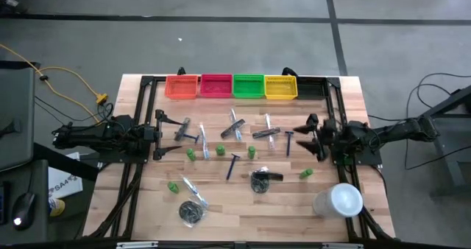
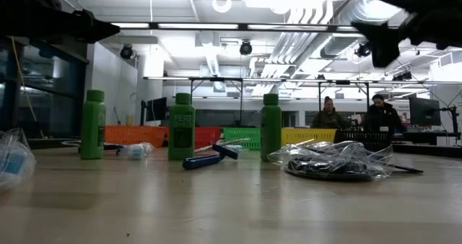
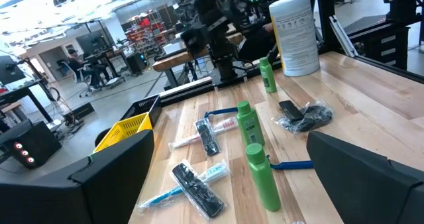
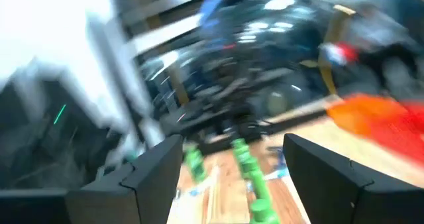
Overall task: Pick & Place Travel size toiletries
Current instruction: Put the blue razor into the black bin
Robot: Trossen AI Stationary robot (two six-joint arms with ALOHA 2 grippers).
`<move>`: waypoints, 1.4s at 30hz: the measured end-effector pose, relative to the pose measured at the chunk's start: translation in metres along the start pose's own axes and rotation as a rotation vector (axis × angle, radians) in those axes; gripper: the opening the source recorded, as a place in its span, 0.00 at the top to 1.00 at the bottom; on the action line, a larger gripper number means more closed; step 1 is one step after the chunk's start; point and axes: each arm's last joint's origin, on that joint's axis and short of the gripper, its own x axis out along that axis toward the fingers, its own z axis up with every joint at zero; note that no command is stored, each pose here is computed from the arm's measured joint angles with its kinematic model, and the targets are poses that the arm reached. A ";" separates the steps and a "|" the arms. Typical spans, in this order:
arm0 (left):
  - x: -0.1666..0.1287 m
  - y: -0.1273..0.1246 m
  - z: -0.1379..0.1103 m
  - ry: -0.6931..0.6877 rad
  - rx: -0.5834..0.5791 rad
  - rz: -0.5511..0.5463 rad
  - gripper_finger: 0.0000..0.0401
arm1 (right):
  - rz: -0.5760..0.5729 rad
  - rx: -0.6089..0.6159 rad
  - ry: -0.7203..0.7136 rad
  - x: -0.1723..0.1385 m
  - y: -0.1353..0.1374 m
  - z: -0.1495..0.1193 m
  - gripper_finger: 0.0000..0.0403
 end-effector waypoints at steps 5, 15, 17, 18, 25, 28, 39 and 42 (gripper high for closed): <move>0.000 0.000 0.000 0.000 0.000 0.000 0.01 | -0.118 0.250 -0.052 0.000 -0.004 0.000 0.36; 0.000 0.000 0.000 0.000 0.000 0.000 0.01 | -0.154 0.548 0.011 0.003 -0.002 0.003 0.36; 0.000 0.000 0.000 0.001 0.000 0.000 0.01 | -0.183 0.545 0.037 0.004 0.001 0.010 0.36; 0.000 0.000 0.000 0.000 0.000 0.000 0.01 | -0.192 0.543 0.048 0.005 0.002 0.014 0.36; 0.000 0.000 0.000 0.000 0.000 0.000 0.01 | -0.220 0.485 0.136 0.013 0.016 0.044 0.36; 0.000 0.000 0.000 0.000 0.000 0.000 0.01 | -0.203 0.501 0.170 0.020 0.022 0.053 0.36; 0.000 0.000 0.000 0.000 0.000 0.000 0.01 | -0.322 0.441 0.468 0.039 0.032 0.082 0.36; 0.000 0.000 0.000 0.000 0.000 0.000 0.01 | -0.461 0.504 0.522 0.043 0.030 0.091 0.36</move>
